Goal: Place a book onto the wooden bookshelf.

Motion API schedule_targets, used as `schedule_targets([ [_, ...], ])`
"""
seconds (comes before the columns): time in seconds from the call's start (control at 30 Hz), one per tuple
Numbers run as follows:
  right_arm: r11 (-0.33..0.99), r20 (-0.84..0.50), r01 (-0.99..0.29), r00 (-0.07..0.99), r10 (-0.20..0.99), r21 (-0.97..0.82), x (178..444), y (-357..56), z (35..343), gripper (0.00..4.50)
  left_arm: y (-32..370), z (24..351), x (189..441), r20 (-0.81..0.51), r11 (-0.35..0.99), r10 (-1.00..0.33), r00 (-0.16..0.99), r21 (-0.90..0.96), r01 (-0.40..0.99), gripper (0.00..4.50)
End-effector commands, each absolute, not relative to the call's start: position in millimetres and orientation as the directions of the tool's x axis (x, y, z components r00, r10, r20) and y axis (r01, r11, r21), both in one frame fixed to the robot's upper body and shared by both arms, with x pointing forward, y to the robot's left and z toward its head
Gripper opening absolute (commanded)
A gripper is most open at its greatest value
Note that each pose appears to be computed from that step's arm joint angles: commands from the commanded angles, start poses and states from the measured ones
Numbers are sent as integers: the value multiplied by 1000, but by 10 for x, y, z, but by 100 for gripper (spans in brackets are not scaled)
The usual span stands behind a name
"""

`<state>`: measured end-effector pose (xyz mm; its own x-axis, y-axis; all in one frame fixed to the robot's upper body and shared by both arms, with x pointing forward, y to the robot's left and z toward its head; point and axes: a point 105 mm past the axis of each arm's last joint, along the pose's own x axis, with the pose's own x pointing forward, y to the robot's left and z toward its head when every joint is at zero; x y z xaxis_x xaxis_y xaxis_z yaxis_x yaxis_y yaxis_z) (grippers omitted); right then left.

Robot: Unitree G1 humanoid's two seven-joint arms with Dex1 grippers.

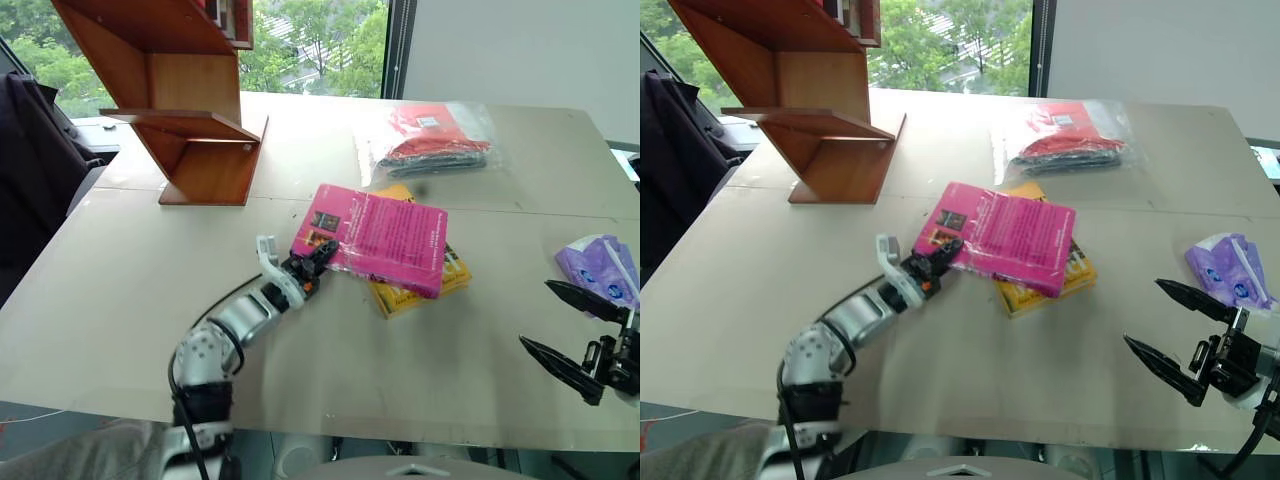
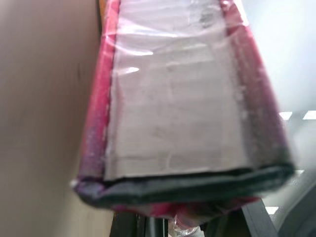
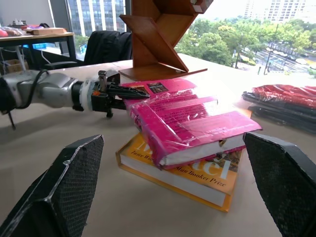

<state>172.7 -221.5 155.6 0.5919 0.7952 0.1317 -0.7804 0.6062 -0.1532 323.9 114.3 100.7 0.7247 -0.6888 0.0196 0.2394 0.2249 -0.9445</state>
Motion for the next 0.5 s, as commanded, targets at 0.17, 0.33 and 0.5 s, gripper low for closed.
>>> schedule_targets([
  [0.17,607,152,-773,587,795,-186,1728,-2185,1629,450,1208,899,3398,-72,331,-765,640,-896,295,13],
  [0.33,613,155,-769,593,790,-183,1716,-2166,1619,450,1248,952,3484,-50,348,-754,655,-876,333,197],
  [0.5,614,159,-768,594,789,-183,1737,-2152,1630,450,1300,988,3392,-6,298,-741,672,-899,320,442],
])
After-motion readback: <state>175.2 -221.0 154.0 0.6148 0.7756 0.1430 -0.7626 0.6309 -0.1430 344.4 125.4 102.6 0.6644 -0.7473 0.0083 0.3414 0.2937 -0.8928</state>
